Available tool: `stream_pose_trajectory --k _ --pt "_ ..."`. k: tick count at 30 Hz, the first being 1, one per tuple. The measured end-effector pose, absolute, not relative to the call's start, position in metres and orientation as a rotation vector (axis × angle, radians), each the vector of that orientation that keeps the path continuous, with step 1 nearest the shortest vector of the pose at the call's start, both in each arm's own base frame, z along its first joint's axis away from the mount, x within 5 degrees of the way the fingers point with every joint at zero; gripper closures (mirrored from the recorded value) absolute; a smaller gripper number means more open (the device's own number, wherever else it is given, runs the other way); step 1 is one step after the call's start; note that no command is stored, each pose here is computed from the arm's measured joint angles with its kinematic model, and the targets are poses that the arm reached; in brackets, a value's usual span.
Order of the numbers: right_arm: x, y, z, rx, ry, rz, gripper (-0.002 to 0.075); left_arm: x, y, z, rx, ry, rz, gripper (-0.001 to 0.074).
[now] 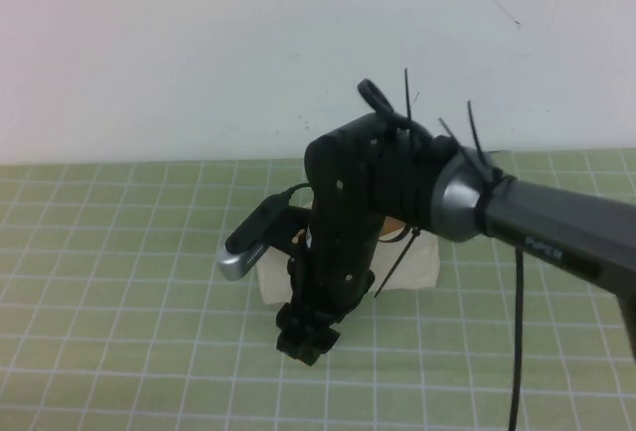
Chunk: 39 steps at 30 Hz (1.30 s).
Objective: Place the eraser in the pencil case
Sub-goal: Pick up the eraser from the table
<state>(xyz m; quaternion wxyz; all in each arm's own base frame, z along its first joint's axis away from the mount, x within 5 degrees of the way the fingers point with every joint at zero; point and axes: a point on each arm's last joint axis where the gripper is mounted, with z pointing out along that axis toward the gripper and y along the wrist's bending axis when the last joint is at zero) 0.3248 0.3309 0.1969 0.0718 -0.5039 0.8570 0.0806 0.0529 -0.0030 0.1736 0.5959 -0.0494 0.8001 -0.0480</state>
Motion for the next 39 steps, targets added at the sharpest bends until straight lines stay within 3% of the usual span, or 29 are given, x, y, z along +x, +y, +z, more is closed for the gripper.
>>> stream_pose_trajectory --k 21,24,28,34,39 --pt "0.334 0.345 0.149 -1.467 2.575 0.153 0.0248 0.053 -0.003 0.174 -0.116 1.858 -0.113 0.0738" --pt "0.334 0.345 0.149 -1.468 2.574 0.145 0.0295 0.053 -0.003 0.174 -0.116 1.858 -0.113 0.0738" --pt "0.335 0.346 0.149 -1.438 2.594 0.142 0.0423 0.053 -0.003 0.174 -0.116 1.858 -0.113 0.0738" --pt "0.333 0.347 0.170 -1.446 2.663 0.124 0.0421 0.053 -0.003 0.174 -0.116 1.858 -0.114 0.0738" --pt "0.326 0.348 0.224 -1.437 2.599 0.153 0.0421 0.053 -0.003 0.174 -0.116 1.858 -0.114 0.0738"
